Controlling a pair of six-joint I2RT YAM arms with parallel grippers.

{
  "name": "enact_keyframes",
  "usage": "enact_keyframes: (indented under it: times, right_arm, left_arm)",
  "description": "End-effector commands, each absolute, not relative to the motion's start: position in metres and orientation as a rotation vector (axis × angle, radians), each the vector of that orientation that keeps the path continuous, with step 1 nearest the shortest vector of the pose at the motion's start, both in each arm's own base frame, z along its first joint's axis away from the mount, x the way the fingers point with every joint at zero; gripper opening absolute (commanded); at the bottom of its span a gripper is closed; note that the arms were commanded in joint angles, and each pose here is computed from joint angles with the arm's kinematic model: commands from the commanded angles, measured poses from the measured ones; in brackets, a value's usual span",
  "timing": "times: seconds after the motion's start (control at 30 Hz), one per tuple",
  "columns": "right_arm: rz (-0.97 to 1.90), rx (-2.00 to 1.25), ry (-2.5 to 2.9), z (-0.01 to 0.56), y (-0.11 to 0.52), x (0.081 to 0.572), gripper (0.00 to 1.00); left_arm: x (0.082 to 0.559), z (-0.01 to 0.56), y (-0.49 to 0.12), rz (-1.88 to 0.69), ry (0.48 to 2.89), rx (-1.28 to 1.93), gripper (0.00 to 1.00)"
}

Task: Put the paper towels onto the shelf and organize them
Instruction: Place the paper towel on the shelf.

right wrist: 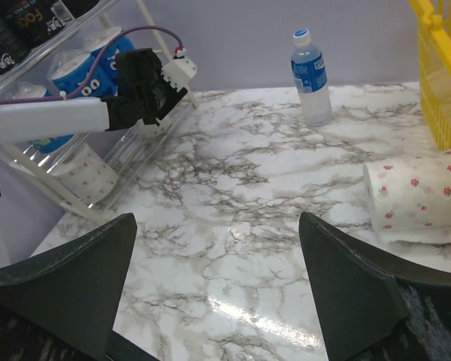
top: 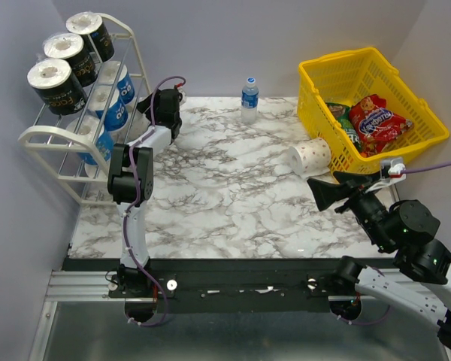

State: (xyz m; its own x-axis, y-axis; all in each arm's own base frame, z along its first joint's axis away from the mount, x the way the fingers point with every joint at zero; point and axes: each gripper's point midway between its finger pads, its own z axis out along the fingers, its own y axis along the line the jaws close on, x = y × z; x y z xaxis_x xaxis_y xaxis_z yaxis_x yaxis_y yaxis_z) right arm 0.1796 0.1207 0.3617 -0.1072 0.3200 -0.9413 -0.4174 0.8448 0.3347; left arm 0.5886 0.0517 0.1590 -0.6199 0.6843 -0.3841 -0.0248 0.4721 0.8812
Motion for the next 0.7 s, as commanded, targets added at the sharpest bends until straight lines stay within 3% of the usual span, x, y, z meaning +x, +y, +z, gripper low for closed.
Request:
enact_keyframes:
  times: [0.0,0.23,0.67]
  right_arm:
    - [0.610,-0.054,1.537,0.364,0.115,0.181,0.97]
    - [0.615,-0.052,1.537,0.364,0.115,0.181,0.97]
    - [0.616,-0.053,1.535,0.364,0.115,0.180,0.97]
  left_arm:
    - [0.584,0.174,0.067,1.311,1.927,0.478,0.69]
    - [0.584,0.175,0.053,1.315,1.895,0.526,0.68]
    - [0.577,0.146,0.047,1.251,1.964,0.574,0.55]
